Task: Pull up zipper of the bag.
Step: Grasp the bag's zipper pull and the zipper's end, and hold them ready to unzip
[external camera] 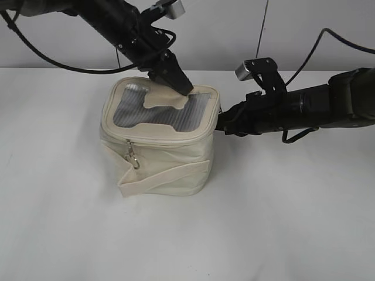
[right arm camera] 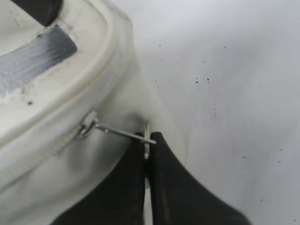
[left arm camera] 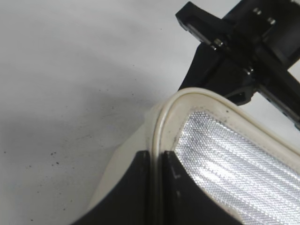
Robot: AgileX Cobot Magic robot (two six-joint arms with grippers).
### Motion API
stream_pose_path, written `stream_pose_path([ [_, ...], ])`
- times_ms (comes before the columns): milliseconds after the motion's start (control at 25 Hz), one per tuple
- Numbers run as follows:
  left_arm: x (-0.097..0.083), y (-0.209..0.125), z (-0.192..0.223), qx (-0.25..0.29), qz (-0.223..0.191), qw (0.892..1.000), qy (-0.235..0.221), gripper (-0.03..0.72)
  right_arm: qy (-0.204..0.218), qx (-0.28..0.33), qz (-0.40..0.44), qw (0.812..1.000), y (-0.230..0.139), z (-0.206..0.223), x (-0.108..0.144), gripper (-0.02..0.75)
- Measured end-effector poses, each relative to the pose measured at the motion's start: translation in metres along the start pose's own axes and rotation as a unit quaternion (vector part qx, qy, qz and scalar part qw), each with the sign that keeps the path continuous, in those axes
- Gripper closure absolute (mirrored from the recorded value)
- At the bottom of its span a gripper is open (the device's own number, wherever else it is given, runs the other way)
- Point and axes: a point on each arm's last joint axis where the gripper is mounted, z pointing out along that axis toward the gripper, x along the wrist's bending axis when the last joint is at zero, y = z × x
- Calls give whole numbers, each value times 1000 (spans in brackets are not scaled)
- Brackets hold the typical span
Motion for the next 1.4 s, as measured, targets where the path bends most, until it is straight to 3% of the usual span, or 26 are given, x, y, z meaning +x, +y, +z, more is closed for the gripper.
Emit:
stream_pose_path([
  [680, -1, 1, 2, 1, -20, 1000, -1, 643, 6, 11, 40, 999, -31, -76, 47, 729],
  [960, 0, 2, 2, -5, -96, 995, 11, 644, 53, 7, 50, 997, -38, -95, 67, 729],
  [1200, 6, 5, 2, -24, -189, 981, 37, 644, 87, 21, 53, 995, -40, -91, 84, 729],
  [1400, 2, 8, 7, -22, -204, 978, 41, 644, 75, 38, 48, 995, -42, -76, 116, 728],
])
